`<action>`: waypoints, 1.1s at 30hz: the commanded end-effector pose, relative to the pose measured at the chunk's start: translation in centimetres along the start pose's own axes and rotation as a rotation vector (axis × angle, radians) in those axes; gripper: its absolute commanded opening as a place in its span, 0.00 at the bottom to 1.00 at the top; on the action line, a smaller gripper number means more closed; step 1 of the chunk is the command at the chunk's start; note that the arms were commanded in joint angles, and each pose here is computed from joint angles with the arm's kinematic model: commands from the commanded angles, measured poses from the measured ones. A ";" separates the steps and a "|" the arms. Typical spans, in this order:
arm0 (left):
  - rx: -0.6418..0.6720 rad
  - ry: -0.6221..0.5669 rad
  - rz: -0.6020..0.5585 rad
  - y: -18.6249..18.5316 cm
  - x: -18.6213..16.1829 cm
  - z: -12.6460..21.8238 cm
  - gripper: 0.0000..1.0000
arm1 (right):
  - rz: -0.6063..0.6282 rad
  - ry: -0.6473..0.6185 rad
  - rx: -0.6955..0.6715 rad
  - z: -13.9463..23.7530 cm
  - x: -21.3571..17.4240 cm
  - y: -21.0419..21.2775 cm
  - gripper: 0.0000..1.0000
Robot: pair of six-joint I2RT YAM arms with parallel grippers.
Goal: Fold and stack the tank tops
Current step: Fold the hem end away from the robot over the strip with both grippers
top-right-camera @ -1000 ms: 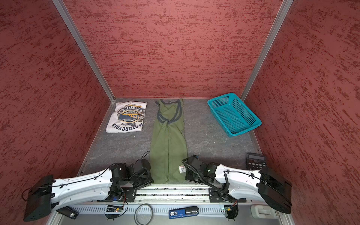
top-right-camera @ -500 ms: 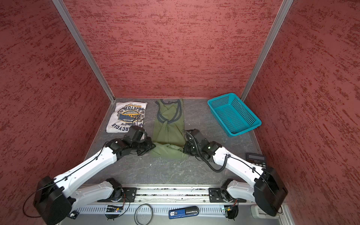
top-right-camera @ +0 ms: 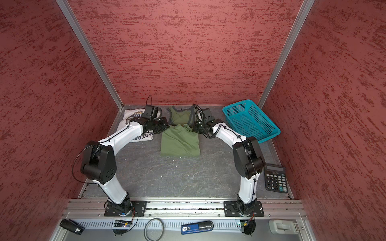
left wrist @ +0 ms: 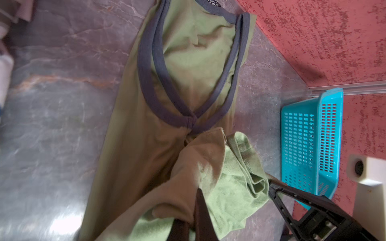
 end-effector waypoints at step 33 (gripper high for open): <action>0.146 0.129 0.088 12.4 -11.0 0.0 0.58 | -0.082 0.155 0.080 0.9 -14.2 -3.0 0.59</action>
Point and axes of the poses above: each gripper's point midway between its finger pads, its own z axis back along the fingers, its own y axis along the line the jaws close on, x = y × z, the point moved 3 cm from there along z, back along the fingers, and after that the axes turned 8 degrees about z, right-handed, at the moved point
